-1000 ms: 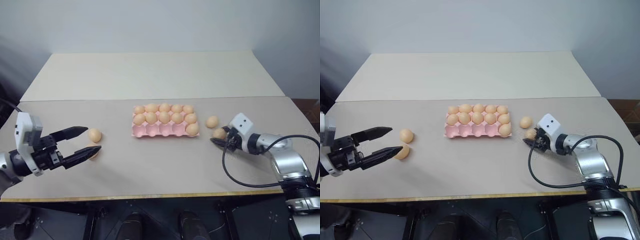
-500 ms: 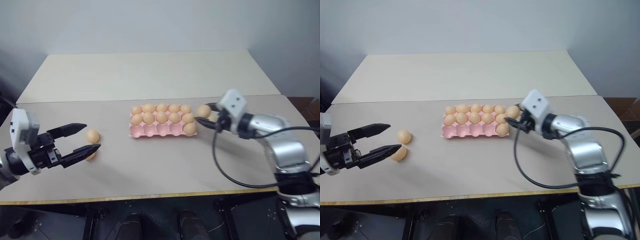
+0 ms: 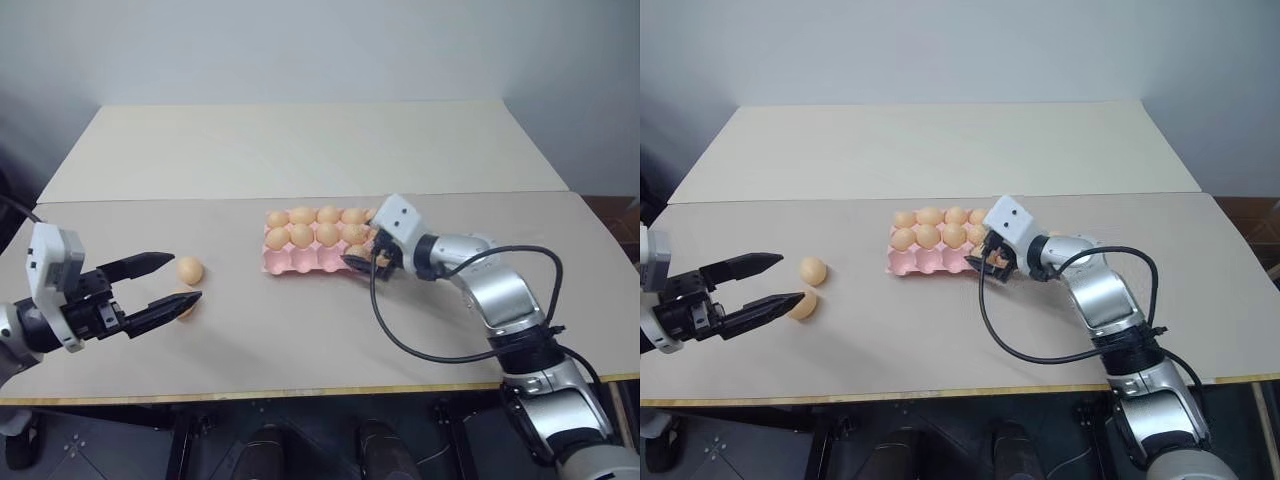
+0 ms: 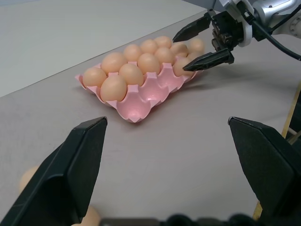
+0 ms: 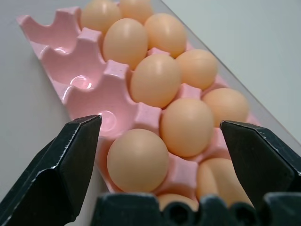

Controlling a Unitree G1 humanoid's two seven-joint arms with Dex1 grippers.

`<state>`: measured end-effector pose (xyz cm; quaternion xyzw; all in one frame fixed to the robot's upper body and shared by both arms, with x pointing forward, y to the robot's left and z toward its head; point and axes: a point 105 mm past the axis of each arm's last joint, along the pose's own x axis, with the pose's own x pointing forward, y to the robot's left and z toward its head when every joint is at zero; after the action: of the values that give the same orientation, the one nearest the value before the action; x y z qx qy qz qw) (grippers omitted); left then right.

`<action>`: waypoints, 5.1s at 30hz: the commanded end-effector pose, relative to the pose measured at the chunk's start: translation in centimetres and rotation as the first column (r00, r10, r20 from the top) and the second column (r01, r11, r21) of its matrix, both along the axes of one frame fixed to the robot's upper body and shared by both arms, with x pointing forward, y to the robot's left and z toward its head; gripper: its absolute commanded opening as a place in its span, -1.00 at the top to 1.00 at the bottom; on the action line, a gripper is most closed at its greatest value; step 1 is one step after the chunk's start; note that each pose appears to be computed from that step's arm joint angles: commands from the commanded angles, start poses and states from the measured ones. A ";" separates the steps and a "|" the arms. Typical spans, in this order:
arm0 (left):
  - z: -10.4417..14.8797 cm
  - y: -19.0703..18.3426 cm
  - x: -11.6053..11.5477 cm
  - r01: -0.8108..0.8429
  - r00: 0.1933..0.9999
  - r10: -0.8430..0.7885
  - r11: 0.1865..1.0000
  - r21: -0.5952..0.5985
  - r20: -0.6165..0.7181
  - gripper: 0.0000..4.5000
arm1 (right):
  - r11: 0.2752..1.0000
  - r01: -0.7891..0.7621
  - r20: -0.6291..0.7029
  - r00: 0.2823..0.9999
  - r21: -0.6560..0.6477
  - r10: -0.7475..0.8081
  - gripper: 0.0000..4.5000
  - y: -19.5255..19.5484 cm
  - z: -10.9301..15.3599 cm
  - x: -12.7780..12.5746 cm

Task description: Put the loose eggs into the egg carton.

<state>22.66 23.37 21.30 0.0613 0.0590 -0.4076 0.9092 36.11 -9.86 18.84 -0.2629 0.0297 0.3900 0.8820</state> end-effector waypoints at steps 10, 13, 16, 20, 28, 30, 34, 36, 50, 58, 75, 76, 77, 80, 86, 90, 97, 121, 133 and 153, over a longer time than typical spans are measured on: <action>1.1 3.0 0.9 -0.120 0.988 0.119 0.993 0.005 0.095 -1.00 | 0.996 0.018 0.032 0.999 0.084 -0.020 -0.99 -9.8 3.4 -8.8; 0.5 3.3 0.8 -0.094 0.993 0.092 0.995 0.031 0.073 -1.00 | 0.995 0.064 -0.032 0.998 0.073 -0.062 -0.99 -12.0 1.7 -9.3; 0.5 3.0 1.0 -0.082 0.994 0.080 0.996 0.024 0.077 -1.00 | 0.994 0.085 -0.034 0.996 0.064 -0.083 -0.99 -12.4 1.2 -8.6; 0.7 2.6 1.0 -0.070 0.994 0.068 0.997 0.021 0.087 -1.00 | 0.993 0.103 -0.010 0.995 0.061 -0.103 -0.99 -12.5 1.4 -7.3; 0.9 1.7 0.9 -0.023 0.997 0.021 1.000 0.021 0.078 -1.00 | 0.983 0.182 0.010 0.983 0.015 -0.182 -0.99 -11.2 -0.9 0.4; 1.0 1.6 0.7 -0.021 0.997 0.019 1.000 0.021 0.074 -1.00 | 0.978 0.207 0.017 0.978 0.014 -0.208 -0.99 -10.9 -1.4 2.1; 0.9 1.7 0.3 -0.027 0.997 0.025 0.999 0.024 0.070 -1.00 | 0.968 0.252 -0.015 0.968 0.003 -0.252 -0.99 -10.5 -3.1 4.7; 0.8 1.7 0.1 -0.030 0.997 0.028 0.999 0.025 0.070 -1.00 | 0.959 0.282 -0.025 0.959 -0.006 -0.282 -0.99 -10.7 -3.9 5.5; 1.3 1.9 0.3 -0.050 0.995 0.047 0.998 0.037 0.093 -1.00 | 0.966 0.238 0.097 0.964 0.104 -0.248 -0.20 -8.9 0.4 5.2; 1.4 1.4 0.5 -0.025 0.996 0.023 0.999 0.023 0.088 -1.00 | 0.988 -0.034 0.108 0.994 0.151 0.018 -0.20 2.1 3.2 0.5; 1.4 1.7 0.5 -0.036 0.995 0.033 0.999 0.028 0.092 -1.00 | 0.989 -0.031 0.088 0.996 0.147 0.019 -0.98 5.1 2.4 -0.7; 1.4 1.7 0.5 -0.038 0.995 0.035 0.999 0.028 0.091 -1.00 | 0.987 -0.035 0.103 0.995 0.157 0.019 -0.98 4.5 3.0 -1.1; 1.4 1.7 0.5 -0.039 0.995 0.036 0.999 0.028 0.091 -1.00 | 0.986 -0.037 0.111 0.994 0.164 0.019 -0.98 4.1 3.4 -1.4; 1.2 2.5 0.3 -0.063 0.995 0.061 0.998 0.022 0.073 -1.00 | 0.975 -0.034 0.110 0.994 0.219 0.010 -0.98 -0.6 4.5 -3.2; 0.4 3.7 -0.4 -0.096 0.995 0.095 0.995 0.024 0.035 -1.00 | 0.988 -0.049 0.041 0.998 0.145 0.043 -0.98 -7.4 2.9 -7.2; -0.1 3.6 -0.5 -0.103 0.994 0.103 0.995 0.007 0.023 -1.00 | 0.992 -0.027 -0.037 0.999 0.123 0.032 -0.98 -9.2 1.4 -8.4; -2.1 4.0 0.6 -0.281 0.958 0.286 0.952 0.120 -0.023 -1.00 | 0.993 -0.022 -0.004 1.000 0.118 0.023 -0.98 -9.1 1.6 -7.8; -9.6 3.3 6.5 -0.640 0.655 0.714 0.698 0.321 -0.248 -0.20 | 0.993 0.034 0.075 0.996 0.116 -0.043 -1.00 -9.1 3.8 -7.7; -2.0 -4.8 6.5 -0.239 0.968 0.250 0.952 0.193 -0.035 0.22 | 0.986 0.073 0.075 0.994 0.152 -0.085 -1.00 -9.2 3.7 -7.5; -0.4 -13.0 12.4 0.036 0.999 -0.040 0.993 0.109 0.037 -0.86 | 0.970 0.122 0.116 0.982 0.208 -0.148 -1.00 -9.1 4.2 -7.3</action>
<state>35.23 10.00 18.09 0.1292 0.1174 -0.4166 0.8922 29.22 -18.70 21.59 -0.1931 -0.0224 0.3224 0.9264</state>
